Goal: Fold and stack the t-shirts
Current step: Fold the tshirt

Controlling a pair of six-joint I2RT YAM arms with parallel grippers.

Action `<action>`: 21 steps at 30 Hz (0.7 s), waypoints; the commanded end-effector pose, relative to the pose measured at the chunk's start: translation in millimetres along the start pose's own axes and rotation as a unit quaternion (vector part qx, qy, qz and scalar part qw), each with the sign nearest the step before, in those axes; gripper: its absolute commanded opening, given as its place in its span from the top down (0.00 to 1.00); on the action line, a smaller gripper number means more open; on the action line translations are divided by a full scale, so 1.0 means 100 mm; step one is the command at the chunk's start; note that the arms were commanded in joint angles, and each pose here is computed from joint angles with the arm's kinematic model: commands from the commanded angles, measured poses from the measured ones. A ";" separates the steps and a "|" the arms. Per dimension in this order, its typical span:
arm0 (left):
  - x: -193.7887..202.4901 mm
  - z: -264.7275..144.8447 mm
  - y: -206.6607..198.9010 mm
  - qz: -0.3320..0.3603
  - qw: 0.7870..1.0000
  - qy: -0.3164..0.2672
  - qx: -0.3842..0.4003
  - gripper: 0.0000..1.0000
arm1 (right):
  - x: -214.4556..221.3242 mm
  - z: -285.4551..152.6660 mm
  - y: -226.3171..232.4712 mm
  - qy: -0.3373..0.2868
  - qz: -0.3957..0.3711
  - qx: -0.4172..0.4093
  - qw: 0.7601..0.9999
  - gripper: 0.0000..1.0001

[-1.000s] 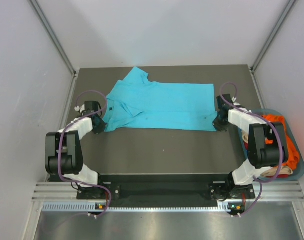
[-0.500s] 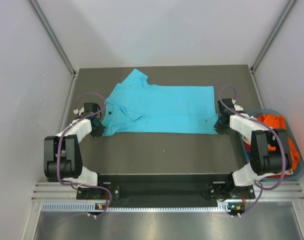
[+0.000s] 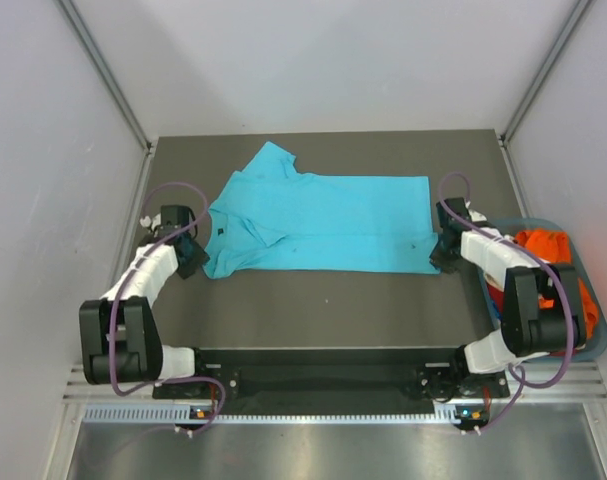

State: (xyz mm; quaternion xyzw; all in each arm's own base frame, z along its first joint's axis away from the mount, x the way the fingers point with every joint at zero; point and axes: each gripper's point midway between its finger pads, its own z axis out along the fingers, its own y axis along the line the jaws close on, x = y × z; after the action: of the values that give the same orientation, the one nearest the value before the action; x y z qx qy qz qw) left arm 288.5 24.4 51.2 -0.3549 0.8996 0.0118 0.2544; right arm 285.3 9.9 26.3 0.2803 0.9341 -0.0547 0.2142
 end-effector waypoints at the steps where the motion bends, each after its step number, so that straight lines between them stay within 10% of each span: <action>1: -0.33 -0.28 -0.14 0.008 0.999 -0.042 0.024 0.56 | -0.24 -0.23 0.09 -0.030 -0.021 -0.015 0.999 0.79; 10: -0.60 -0.76 -0.93 -0.006 0.973 -0.054 0.224 0.49 | -0.63 -0.68 0.44 -0.085 -0.050 -0.079 0.992 0.55; 21: -0.98 -0.59 -1.45 -0.053 0.935 0.017 0.352 0.50 | -0.43 -1.30 2.27 -0.188 -0.167 -0.292 0.923 0.39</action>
State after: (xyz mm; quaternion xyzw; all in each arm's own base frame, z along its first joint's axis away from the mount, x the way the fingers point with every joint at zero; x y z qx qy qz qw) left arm 389.9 -40.6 145.4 -0.2932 0.8593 -0.2700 0.3204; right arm 364.7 150.2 127.6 0.0749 0.9216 0.0679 0.3747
